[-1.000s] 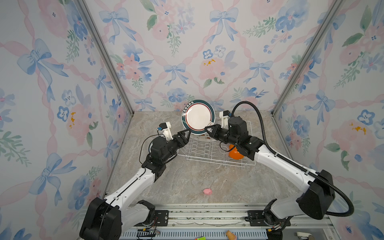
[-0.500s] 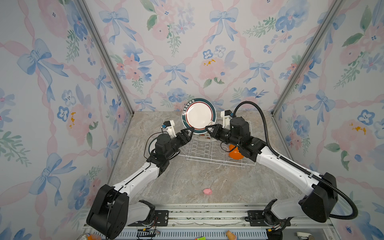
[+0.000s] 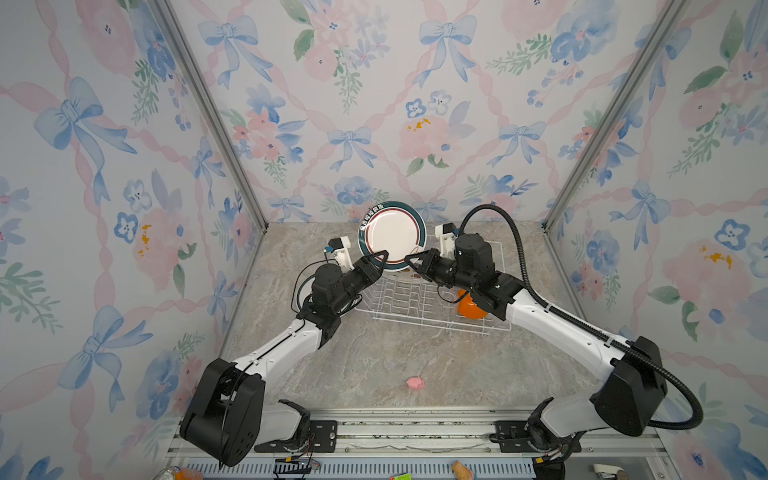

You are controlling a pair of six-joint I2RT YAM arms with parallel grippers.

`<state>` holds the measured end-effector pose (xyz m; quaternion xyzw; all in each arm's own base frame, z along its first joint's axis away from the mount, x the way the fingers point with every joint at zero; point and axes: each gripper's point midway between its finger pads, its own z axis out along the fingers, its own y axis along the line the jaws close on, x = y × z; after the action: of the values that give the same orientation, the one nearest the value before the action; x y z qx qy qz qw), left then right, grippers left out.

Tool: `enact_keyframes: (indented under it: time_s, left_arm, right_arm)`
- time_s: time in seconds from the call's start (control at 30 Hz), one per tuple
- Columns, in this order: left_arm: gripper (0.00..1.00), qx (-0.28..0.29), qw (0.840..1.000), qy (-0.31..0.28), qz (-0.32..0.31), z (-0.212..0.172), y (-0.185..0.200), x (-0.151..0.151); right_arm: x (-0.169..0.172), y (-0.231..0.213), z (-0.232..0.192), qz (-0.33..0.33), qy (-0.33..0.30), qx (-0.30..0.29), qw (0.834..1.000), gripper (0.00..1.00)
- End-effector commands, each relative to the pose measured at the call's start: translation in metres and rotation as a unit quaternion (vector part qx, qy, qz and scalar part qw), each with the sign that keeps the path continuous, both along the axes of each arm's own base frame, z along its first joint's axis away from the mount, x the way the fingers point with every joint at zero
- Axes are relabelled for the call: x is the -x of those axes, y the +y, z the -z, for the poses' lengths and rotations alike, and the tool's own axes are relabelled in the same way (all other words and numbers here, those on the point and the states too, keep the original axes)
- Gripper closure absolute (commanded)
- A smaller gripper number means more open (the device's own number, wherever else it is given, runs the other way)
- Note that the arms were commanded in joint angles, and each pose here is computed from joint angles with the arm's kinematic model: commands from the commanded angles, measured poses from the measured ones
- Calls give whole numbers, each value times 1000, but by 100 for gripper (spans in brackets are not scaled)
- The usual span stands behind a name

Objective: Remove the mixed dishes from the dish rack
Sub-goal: 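Carry the plate toward the stacked plates with the left gripper while the right withdraws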

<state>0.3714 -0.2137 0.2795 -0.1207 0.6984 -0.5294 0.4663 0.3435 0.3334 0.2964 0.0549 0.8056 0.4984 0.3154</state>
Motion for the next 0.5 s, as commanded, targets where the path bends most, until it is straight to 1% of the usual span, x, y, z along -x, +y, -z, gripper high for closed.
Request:
enact_keyframes:
  time_s: [0.0,0.03,0.1,0.23,0.27,0.33,0.43,0.47]
  left_arm:
    - [84,10,1000,-22,4,-16,0,-2]
    - [92,10,1000,-21,2,-15,1,-2]
    - [100,9,1000,-20,3,-14,1,-2]
    - [100,9,1000,-17,1,-11,3,-1]
    - [100,8,1000,-16,0,-10,4,-1]
    - [100,9,1000,-15,-3,-9,6,-1]
    - [100,8,1000,-13,-8,-7,9,-1]
    - [100,8,1000,-14,-9,-7,10,-1]
  right_arm:
    - [3,9,-19,-28,-19,-44,998,100]
    - [2,9,-19,-28,-17,-46,998,100]
    - [1,10,-17,-29,-15,-48,998,100]
    - [-1,8,-13,-29,-13,-46,998,100]
    - [-2,8,-13,-29,-12,-46,998,97]
    - [-3,8,-13,-29,-14,-46,998,86]
    - [-3,7,-12,-30,-17,-46,998,54]
    - [-3,6,-13,-28,-19,-46,998,49]
